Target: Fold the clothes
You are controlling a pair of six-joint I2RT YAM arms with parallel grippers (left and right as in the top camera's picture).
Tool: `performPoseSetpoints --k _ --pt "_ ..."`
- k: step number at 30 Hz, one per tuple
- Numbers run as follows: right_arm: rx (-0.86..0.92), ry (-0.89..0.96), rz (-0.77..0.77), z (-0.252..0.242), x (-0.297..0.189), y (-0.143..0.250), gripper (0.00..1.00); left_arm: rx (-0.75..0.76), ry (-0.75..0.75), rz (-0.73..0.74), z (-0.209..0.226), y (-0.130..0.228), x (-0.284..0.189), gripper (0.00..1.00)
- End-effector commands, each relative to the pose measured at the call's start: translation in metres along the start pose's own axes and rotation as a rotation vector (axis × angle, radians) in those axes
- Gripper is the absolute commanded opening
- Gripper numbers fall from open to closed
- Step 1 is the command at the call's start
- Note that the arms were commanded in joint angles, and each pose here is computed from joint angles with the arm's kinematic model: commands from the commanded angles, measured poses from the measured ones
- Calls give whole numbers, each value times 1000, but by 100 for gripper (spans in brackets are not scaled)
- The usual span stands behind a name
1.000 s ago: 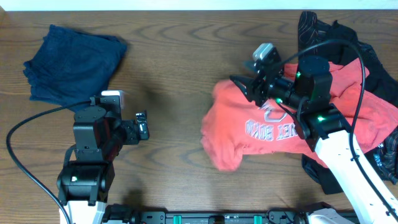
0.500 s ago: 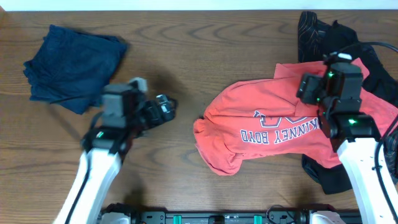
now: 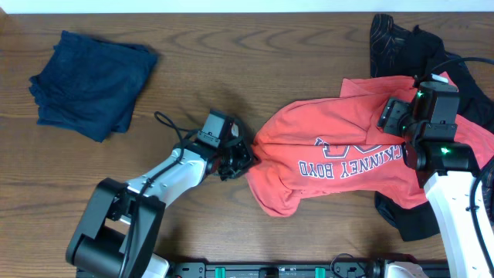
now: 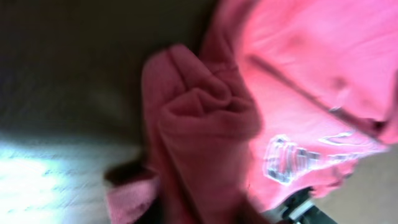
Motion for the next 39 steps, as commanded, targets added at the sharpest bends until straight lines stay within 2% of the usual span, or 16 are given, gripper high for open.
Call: performPoseSetpoints --k 1,4,8,11,12,14,18,21,25,26,27,31,34,35,39 --pt "27 16 -26 -3 -5 -7 75 62 94 -97 -18 -31 -31 6" --pt "27 16 -26 -3 -5 -7 75 71 162 -248 -24 -73 -76 6" --pt "26 16 -26 -3 -5 -7 76 48 248 -511 -28 -137 -164 6" --pt "26 16 -26 -3 -5 -7 77 93 262 -660 -28 -166 -217 6" --pt "26 15 -26 -3 -5 -7 77 109 260 -698 -26 -172 -230 9" --pt "25 15 -24 -3 -5 -7 79 101 264 -722 -22 -176 -241 54" --pt "-33 3 -5 -1 -1 -4 80 14 216 -587 -9 -160 -221 98" --pt "-70 -7 39 1 8 3 72 -61 140 -420 -4 -131 -190 98" --pt "-78 1 110 2 27 14 24 -63 43 -204 -9 -83 -142 98" --pt "-80 -4 124 3 31 16 19 -38 30 -167 -13 -73 -130 98" --pt "-82 -8 142 4 36 19 19 -12 15 -140 -16 -64 -119 98" --pt "-88 0 189 4 48 27 32 2 -96 -64 -23 -28 -68 98" --pt "-89 1 191 4 48 28 53 5 -123 5 -31 -5 -35 98" --pt "-88 0 189 4 48 27 57 10 -130 28 -35 2 -22 98" --pt "-89 1 193 4 47 28 58 -16 -169 95 -36 26 23 98"
Point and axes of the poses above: each gripper's point midway between its finger pads, its own x axis out along the fingers, its own z axis along the line the jaws close on, y = z × x, the point moved 6 cm from there along -x, back along the fingers, and after that the axes turned 2 degrees about -x, right-handed, at the moved point
